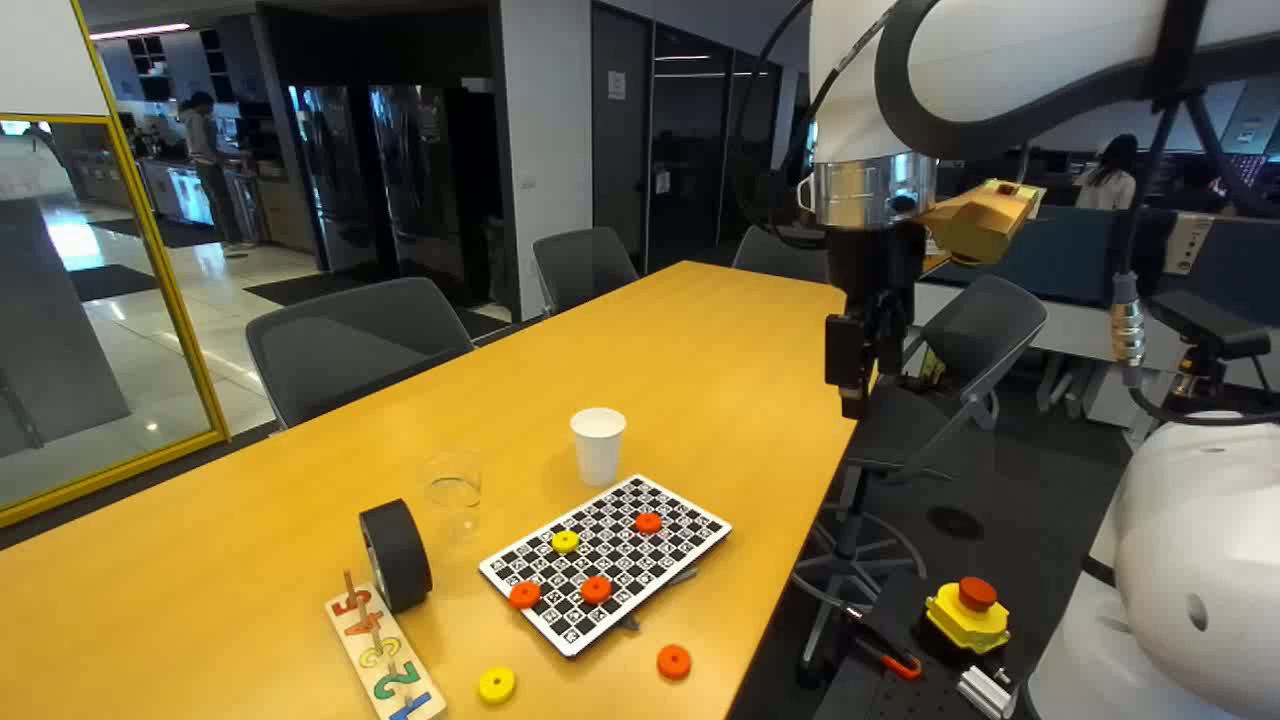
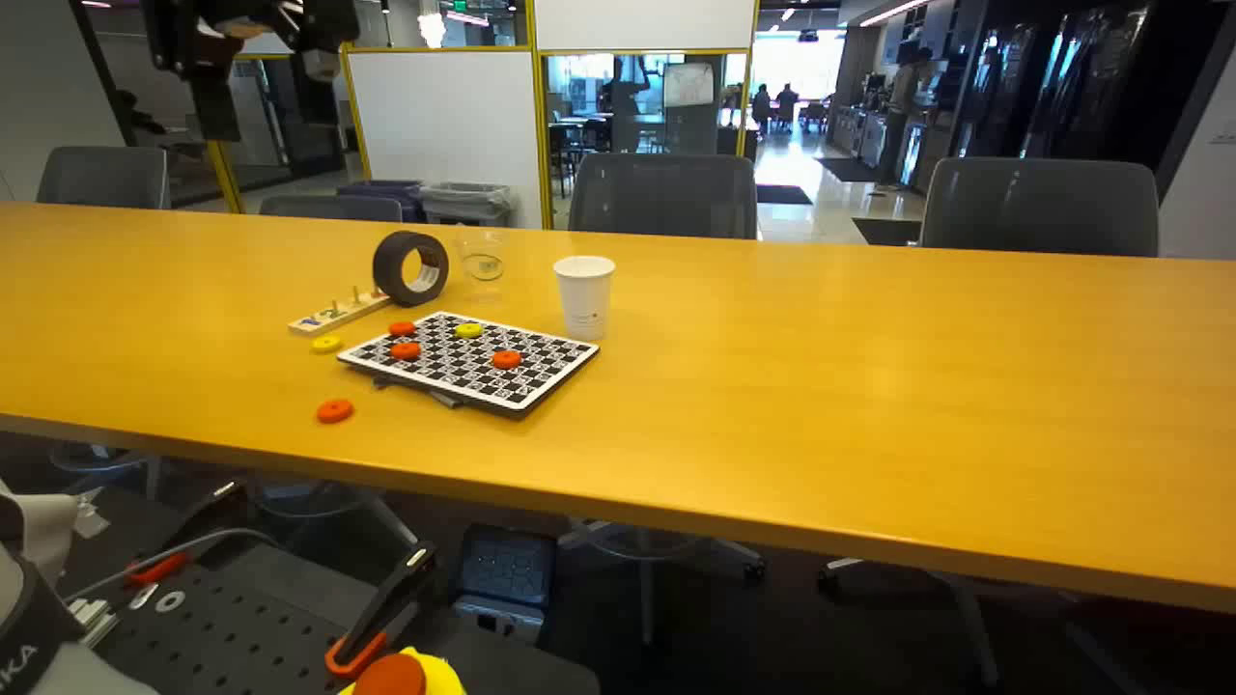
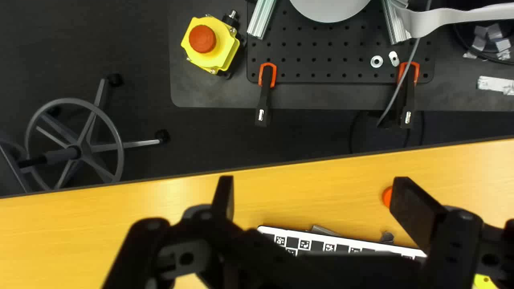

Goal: Place the rings inside the clear cup

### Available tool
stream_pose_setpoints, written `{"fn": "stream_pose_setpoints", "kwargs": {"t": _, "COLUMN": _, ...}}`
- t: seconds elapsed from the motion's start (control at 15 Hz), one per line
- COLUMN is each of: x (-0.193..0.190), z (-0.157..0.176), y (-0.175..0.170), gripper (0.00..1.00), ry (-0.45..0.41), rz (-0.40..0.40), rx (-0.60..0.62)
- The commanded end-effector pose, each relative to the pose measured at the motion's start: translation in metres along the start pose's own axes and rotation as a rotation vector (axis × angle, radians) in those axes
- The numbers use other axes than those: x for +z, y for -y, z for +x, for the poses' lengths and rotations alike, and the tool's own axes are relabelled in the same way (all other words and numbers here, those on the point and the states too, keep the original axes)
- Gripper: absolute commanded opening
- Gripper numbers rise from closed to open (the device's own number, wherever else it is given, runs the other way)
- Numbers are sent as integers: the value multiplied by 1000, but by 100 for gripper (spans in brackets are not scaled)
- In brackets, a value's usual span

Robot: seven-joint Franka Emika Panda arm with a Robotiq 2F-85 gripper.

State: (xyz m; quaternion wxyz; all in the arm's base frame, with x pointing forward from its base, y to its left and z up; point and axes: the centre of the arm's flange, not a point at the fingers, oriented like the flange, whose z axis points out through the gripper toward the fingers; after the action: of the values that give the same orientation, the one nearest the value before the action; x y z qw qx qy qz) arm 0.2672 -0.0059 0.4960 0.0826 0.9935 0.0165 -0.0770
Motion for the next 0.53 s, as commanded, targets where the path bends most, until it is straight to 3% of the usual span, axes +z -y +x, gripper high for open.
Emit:
{"fn": "stream_pose_setpoints", "kwargs": {"t": 0.0, "x": -3, "z": 0, "y": 0, "gripper": 100, "ry": -7, "rz": 0, "rx": 1}}
{"fn": "stream_pose_setpoints", "kwargs": {"t": 0.47, "x": -2, "z": 2, "y": 2, "gripper": 100, "ry": -25, "rz": 2, "rx": -5}}
